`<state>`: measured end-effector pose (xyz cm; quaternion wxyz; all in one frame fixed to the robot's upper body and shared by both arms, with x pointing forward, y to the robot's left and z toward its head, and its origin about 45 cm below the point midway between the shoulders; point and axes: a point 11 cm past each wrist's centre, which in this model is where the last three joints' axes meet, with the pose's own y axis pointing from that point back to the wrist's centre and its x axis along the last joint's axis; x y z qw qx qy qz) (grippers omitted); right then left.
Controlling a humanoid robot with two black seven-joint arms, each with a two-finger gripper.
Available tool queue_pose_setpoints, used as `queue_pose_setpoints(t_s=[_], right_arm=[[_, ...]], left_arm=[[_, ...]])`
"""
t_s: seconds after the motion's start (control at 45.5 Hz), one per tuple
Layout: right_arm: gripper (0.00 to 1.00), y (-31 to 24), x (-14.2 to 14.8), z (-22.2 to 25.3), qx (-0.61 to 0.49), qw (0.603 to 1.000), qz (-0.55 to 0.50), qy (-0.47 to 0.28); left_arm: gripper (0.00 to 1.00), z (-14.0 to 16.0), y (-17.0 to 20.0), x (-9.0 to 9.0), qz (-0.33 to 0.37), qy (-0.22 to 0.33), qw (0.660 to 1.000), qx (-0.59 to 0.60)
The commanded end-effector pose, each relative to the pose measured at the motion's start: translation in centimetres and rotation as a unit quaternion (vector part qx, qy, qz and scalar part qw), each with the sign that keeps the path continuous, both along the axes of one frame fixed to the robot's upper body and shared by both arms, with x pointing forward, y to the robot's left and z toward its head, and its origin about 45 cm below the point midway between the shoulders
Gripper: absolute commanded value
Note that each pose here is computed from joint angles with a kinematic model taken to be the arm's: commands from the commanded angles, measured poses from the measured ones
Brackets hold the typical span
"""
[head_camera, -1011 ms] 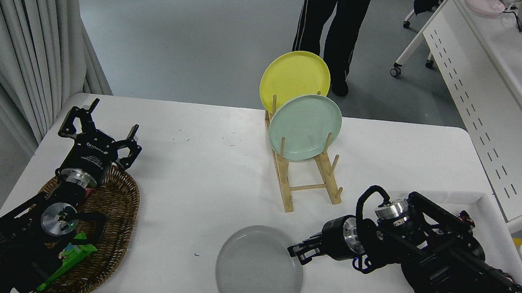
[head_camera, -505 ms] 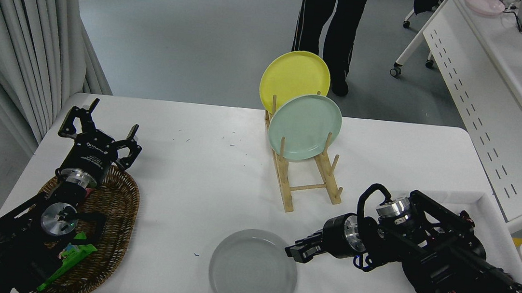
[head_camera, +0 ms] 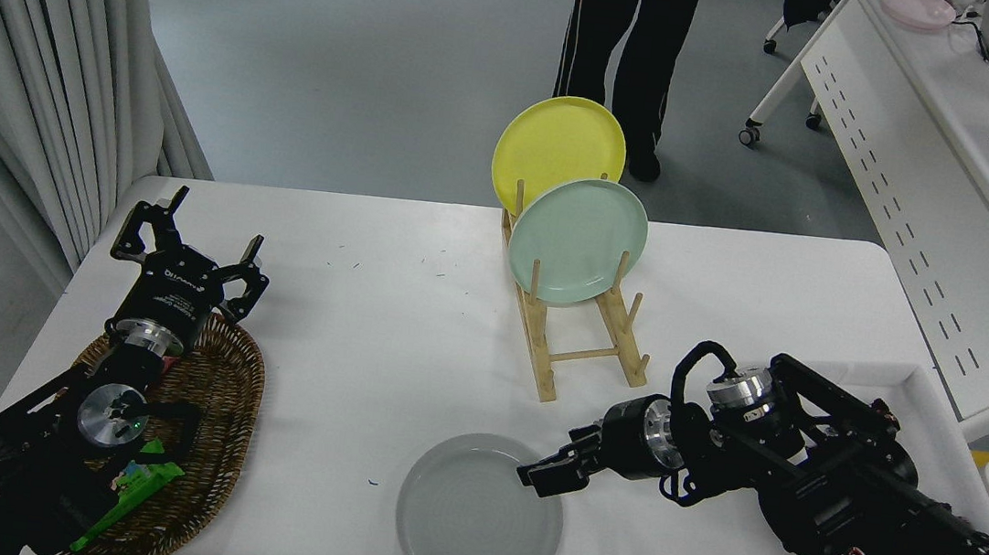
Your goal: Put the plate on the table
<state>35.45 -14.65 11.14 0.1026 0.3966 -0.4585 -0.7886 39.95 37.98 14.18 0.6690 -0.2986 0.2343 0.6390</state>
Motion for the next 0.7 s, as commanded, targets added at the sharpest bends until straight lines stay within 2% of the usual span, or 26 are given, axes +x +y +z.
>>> queue_pose_setpoints(t_s=[0.0, 0.198, 0.286, 0.462, 0.681], right_arm=[[1.00, 1.8, 0.3, 1.8, 0.080, 0.991, 0.032, -0.100], [1.00, 3.1, -1.6, 3.4, 0.140, 0.978, 0.066, -0.139], [1.00, 3.2, -1.4, 4.1, 0.155, 0.970, 0.066, -0.173], [1.00, -0.1, 1.9, 4.7, 0.080, 0.945, -0.023, -0.316], [1.00, -3.4, 4.5, 8.2, -0.013, 0.894, -0.030, -0.448]], left_arm=[[1.00, 0.0, 0.0, 0.0, 0.000, 0.000, 1.000, 0.000], [1.00, 0.0, 0.0, 0.0, 0.000, 0.000, 1.000, 0.000], [1.00, 0.0, 0.0, 0.0, 0.000, 0.000, 1.000, 0.000], [1.00, 0.0, 0.0, 0.0, 0.000, 0.000, 1.000, 0.000], [1.00, 0.0, 0.0, 0.0, 0.000, 0.000, 1.000, 0.000]])
